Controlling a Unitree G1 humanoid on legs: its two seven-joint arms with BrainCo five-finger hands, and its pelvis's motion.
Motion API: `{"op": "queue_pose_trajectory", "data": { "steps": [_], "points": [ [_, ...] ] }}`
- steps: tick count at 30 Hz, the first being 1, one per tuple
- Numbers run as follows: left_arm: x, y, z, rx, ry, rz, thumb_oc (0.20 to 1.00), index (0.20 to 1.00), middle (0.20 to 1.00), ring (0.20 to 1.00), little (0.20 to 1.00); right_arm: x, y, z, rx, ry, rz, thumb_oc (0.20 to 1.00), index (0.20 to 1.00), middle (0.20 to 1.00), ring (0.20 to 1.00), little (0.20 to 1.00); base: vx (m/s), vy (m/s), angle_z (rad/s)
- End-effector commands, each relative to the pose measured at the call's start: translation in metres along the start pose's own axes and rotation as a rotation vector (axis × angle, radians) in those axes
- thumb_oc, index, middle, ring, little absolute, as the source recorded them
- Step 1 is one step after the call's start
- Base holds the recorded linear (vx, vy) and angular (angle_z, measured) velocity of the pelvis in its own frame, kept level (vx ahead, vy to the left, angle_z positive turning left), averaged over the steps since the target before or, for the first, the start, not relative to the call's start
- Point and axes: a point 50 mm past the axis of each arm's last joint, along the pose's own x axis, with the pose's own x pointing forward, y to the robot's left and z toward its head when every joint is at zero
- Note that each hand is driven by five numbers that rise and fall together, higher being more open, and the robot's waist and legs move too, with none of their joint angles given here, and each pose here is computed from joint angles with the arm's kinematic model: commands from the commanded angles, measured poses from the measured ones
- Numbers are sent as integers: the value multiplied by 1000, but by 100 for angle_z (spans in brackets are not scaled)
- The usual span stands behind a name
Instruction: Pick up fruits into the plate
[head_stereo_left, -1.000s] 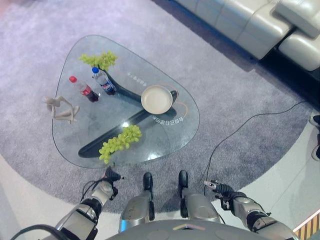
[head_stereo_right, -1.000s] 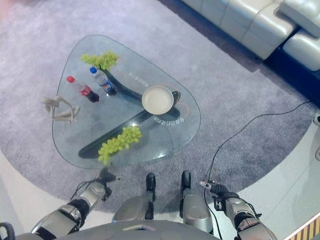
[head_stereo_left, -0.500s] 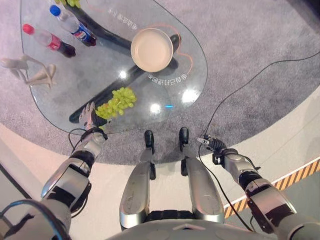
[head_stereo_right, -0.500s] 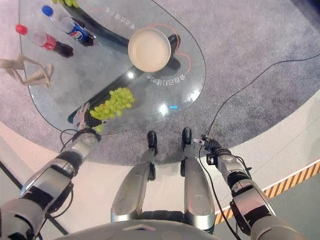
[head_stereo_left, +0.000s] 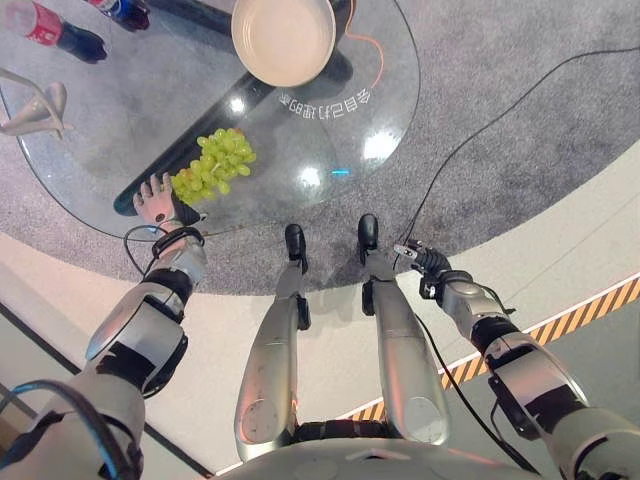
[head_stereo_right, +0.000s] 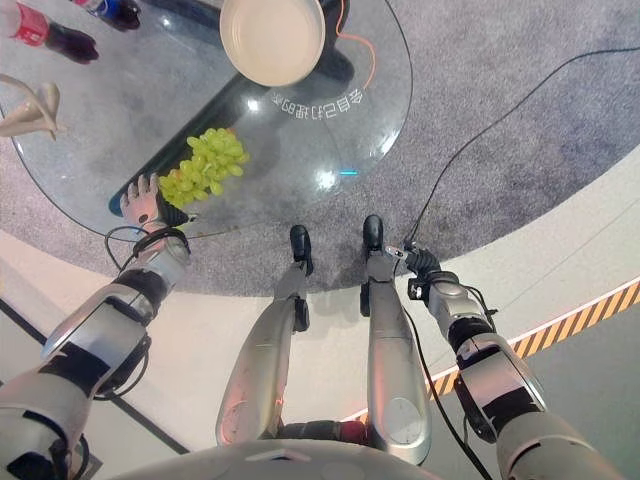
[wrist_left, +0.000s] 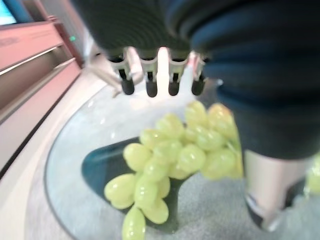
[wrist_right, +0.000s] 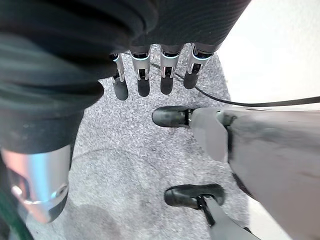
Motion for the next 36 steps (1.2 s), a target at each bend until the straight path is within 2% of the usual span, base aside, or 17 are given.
{"op": "queue_pose_trajectory", "data": {
  "steps": [1,11,24,26,36],
  "points": [
    [7,10,-24,120,93,70,1000,1000,1000,1000,1000,-10,-2,-23,18,-32,29,1000,1000,1000,1000,1000,-34,108,-4],
    [25,46,-47,186,269,191,1000,1000,1000,1000,1000,-18,-10,-26,80,-79,86,1000,1000,1000,1000,1000,7,26,-11],
    [46,95,-53,120,373,308,1000,1000,1000,1000,1000,-19,-5,-22,165,-112,114,1000,1000,1000,1000,1000,3,-3,-1],
    [47,96,-54,121,373,311,200,200,200,200,200,-18,-3,-20,178,-125,118,1000,1000,1000,1000,1000,0,0,0],
    [46,90,-50,89,339,303,200,200,200,200,200,-18,2,-16,187,-145,142,1000,1000,1000,1000,1000,0,0,0]
  ]
}}
